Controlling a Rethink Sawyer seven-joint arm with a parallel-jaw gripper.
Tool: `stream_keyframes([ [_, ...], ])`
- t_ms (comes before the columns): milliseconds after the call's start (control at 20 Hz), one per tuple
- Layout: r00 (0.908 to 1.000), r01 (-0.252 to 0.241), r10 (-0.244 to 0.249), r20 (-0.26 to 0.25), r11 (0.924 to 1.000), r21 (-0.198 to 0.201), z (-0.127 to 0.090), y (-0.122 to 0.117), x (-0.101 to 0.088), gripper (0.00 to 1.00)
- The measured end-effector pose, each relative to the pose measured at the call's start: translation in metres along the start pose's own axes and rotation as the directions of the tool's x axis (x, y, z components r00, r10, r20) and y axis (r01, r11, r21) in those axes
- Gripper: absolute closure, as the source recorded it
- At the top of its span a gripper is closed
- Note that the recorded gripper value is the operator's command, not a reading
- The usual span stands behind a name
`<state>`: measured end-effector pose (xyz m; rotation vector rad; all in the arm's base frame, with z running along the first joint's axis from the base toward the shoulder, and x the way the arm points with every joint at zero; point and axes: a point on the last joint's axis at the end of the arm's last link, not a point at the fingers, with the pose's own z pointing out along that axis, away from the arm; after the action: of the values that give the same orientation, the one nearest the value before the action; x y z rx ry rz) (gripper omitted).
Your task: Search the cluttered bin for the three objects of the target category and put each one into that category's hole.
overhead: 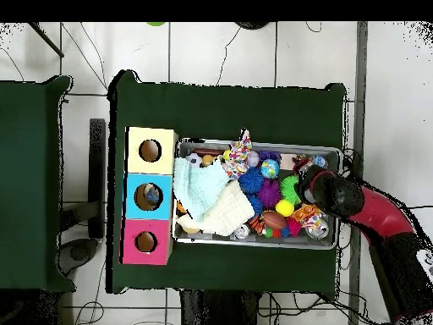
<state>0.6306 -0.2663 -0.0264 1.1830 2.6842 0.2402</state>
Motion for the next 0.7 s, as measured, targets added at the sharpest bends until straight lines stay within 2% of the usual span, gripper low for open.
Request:
stream_keyframes([
  [300, 0.9957, 0.075, -0.077, 0.052, 0.9964, 0.038, 0.002, 0.012, 0.0, 0.0],
  [700, 0.9862, 0.133, -0.14, 0.088, 0.9873, 0.088, 0.002, 0.022, 0.001, 0.0],
])
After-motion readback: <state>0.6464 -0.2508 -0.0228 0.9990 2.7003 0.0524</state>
